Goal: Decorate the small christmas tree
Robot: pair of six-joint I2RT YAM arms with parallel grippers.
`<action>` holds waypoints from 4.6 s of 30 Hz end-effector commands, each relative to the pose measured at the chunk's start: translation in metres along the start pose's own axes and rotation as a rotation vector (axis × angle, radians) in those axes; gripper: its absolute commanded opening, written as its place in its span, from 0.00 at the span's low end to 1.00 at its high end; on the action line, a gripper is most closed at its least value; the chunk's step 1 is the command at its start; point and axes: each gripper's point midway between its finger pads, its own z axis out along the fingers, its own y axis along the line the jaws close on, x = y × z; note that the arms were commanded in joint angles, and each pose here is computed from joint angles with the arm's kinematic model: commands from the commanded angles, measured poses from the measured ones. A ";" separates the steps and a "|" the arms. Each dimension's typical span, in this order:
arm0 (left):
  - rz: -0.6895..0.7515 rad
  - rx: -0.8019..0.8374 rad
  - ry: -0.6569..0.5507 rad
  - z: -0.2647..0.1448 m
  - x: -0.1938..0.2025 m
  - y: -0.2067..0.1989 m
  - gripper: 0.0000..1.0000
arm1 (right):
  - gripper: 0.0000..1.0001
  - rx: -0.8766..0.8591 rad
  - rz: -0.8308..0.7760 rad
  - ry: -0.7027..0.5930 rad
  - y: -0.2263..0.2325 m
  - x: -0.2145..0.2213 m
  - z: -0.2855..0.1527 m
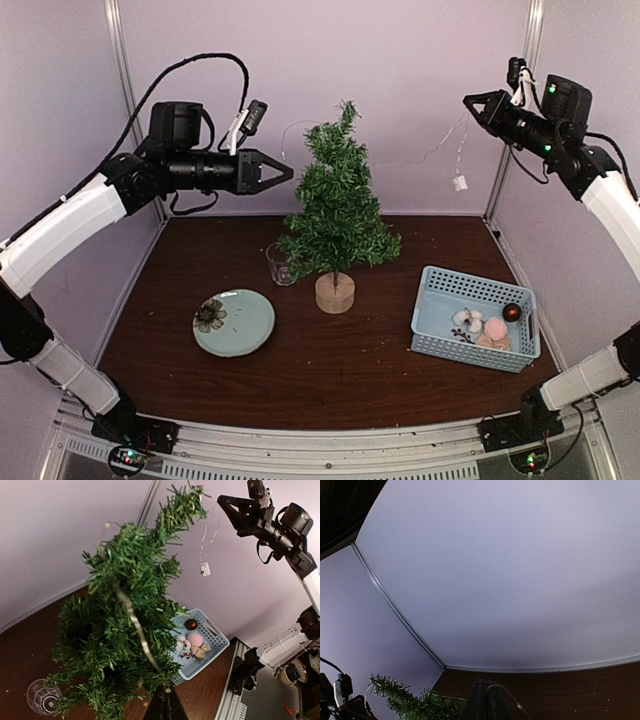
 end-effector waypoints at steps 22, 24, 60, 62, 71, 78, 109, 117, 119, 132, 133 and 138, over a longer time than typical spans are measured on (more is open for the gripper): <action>0.081 0.234 0.098 0.044 0.015 -0.072 0.00 | 0.00 -0.025 -0.031 0.069 0.014 0.016 -0.041; 0.040 0.243 0.106 0.051 0.025 -0.068 0.00 | 0.00 -0.022 -0.027 0.076 0.013 0.018 -0.041; -0.040 0.110 0.141 0.043 0.074 -0.021 0.00 | 0.00 0.163 -0.032 0.469 -0.057 0.156 -0.068; -0.038 0.092 0.100 0.037 0.057 -0.019 0.00 | 0.00 0.128 -0.026 0.494 -0.049 0.158 -0.068; -0.004 0.109 -0.097 0.025 -0.014 -0.033 0.00 | 0.00 0.066 -0.047 0.599 -0.025 0.183 -0.075; 0.025 0.029 -0.157 0.031 -0.037 -0.020 0.00 | 0.00 0.002 -0.059 0.689 0.000 0.207 -0.096; 0.100 -0.063 -0.111 0.067 0.017 0.012 0.22 | 0.00 -0.265 -0.013 0.757 0.099 0.237 -0.077; 0.121 -0.127 -0.089 0.027 0.027 0.007 0.50 | 0.00 -0.256 0.018 0.752 0.098 0.242 -0.073; 0.123 -0.148 -0.078 0.019 0.032 0.009 0.56 | 0.00 -0.251 0.027 0.750 0.098 0.244 -0.071; 0.463 -0.169 0.039 -0.015 0.135 -0.023 0.70 | 0.00 -0.272 0.159 0.716 0.105 0.245 -0.066; 0.473 -0.149 0.052 -0.010 0.144 -0.030 0.69 | 0.00 -0.277 0.172 0.715 0.106 0.245 -0.066; 0.553 -0.090 -0.004 0.028 0.165 -0.070 0.55 | 0.00 -0.299 0.225 0.727 0.111 0.249 -0.067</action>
